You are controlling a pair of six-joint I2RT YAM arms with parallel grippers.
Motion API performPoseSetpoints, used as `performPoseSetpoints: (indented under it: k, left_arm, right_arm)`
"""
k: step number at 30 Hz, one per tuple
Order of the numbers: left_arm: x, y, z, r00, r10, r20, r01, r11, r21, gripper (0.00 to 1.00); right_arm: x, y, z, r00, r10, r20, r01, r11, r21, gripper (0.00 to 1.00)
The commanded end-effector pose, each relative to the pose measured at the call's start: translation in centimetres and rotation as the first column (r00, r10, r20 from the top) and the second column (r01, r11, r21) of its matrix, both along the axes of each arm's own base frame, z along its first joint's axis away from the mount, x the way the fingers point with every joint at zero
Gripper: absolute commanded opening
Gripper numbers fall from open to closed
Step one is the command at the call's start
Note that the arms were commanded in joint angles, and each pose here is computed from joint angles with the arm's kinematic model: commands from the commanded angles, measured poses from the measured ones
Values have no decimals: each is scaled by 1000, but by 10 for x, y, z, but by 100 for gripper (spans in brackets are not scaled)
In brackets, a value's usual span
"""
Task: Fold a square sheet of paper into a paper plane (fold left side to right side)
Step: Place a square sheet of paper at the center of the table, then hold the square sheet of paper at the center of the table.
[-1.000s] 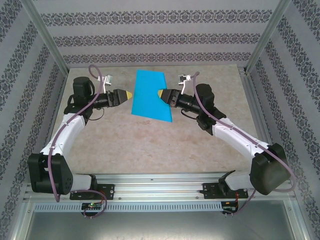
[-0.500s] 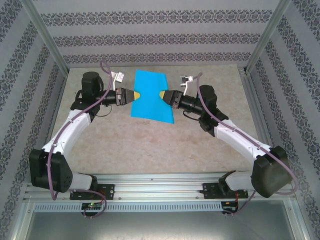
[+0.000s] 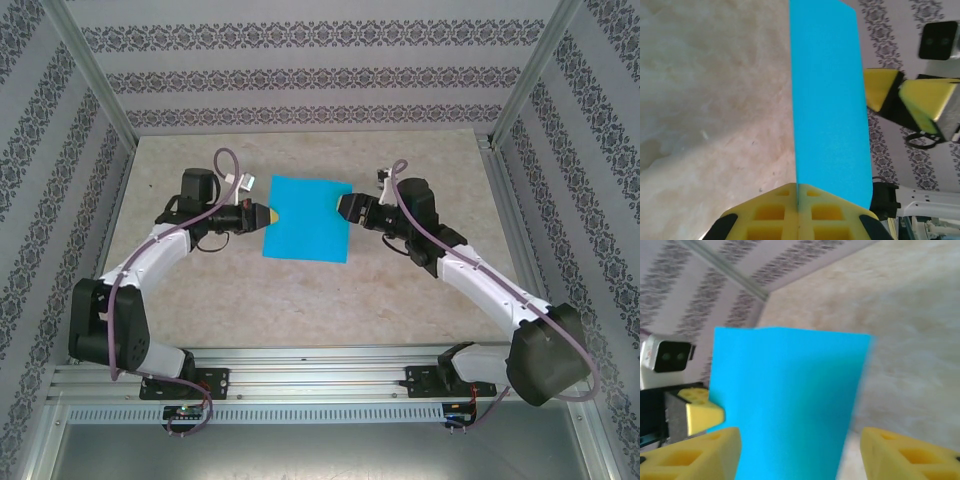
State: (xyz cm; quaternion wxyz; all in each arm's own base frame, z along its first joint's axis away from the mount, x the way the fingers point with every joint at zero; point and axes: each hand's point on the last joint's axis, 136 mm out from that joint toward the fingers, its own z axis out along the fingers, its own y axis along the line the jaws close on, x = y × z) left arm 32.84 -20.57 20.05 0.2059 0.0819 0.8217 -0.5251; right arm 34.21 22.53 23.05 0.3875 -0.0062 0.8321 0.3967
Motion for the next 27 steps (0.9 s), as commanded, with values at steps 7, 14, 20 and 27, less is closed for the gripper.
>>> performPoseSetpoints:
  k: [7, 14, 20, 27]
  left_arm:
    - [-4, 16, -106, 979, 107, -173, -73, 979, 192, 0]
    - [-3, 20, -121, 975, 110, -195, -62, 970, 234, 1]
    - [-2, 18, -116, 977, 99, -190, -54, 972, 228, 15]
    - [-1, 13, -105, 980, 80, -183, -46, 983, 179, 34]
  right_arm:
    - [-9, -43, -80, 978, -154, -139, 103, 942, -319, 67]
    - [-7, 10, -108, 968, -87, -235, 33, 974, -223, 53]
    - [-4, 58, -141, 944, -17, -329, -40, 985, -165, 39]
    - [-5, 75, -178, 915, -18, -404, -77, 973, -216, 32]
